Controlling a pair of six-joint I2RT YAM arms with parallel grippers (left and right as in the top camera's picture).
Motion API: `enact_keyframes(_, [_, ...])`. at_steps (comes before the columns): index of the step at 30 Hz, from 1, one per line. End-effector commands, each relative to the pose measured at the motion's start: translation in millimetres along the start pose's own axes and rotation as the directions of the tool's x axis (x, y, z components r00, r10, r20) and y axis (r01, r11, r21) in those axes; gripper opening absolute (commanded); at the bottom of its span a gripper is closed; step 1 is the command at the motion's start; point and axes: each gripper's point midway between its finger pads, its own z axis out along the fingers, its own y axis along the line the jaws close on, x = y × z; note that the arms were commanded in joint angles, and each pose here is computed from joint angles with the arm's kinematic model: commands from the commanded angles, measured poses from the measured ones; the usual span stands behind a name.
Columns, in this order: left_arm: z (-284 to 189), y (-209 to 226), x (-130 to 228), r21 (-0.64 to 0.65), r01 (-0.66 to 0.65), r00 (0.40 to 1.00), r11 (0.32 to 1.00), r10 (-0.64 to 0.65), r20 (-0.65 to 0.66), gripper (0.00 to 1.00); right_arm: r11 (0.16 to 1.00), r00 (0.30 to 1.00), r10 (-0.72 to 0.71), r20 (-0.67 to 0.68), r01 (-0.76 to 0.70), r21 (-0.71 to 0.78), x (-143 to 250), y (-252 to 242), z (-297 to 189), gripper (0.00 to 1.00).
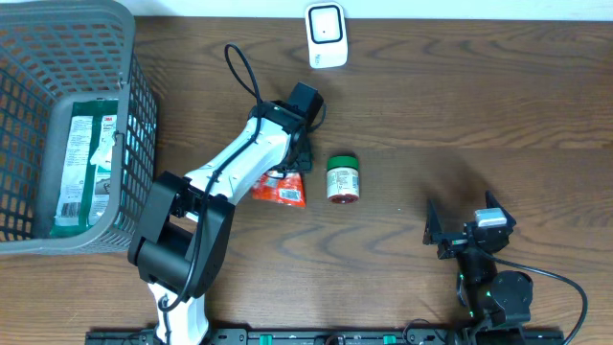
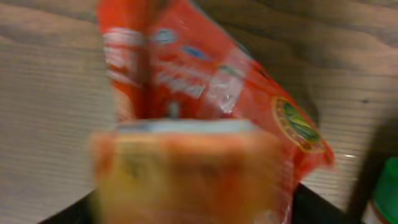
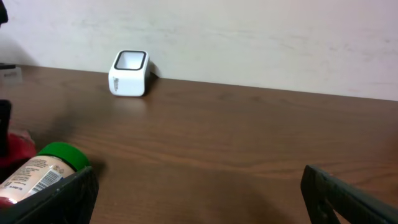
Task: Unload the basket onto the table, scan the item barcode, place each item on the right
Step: 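Place the red sachets on the table left of the jar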
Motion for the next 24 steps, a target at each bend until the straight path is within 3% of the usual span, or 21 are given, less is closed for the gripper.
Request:
enact_keyframes(1, [-4,-6,-1,0.040,0.007,1.000,0.999,-0.007,-0.005,0.79,1.000,1.000,0.013,0.001,-0.013,-0.009,0,2,0,0.99])
enact_keyframes(9, [-42,-12,-21,0.091,-0.028,0.995,0.996,0.019,0.095,0.82,1.000,1.000,0.013,0.001,-0.013,-0.009,0,2,0,0.99])
enact_keyframes(15, [-119,11,-47,0.162,-0.035,0.962,0.986,-0.010,0.271,0.82,1.000,1.000,0.013,0.001,-0.013,-0.010,0,2,0,0.99])
enact_keyframes(19, [-205,67,-66,0.147,-0.039,0.904,0.988,-0.027,0.427,0.83,1.000,1.000,0.013,0.001,-0.013,-0.009,0,2,0,0.99])
enact_keyframes(22, [-263,132,-77,0.096,0.058,0.838,0.994,-0.100,0.536,0.84,1.000,1.000,0.013,0.001,-0.013,-0.009,0,2,0,0.99])
enact_keyframes(24, [-301,197,-80,0.051,0.180,0.769,0.982,-0.173,0.616,0.92,1.000,1.000,0.013,0.001,-0.013,-0.009,0,2,0,0.99])
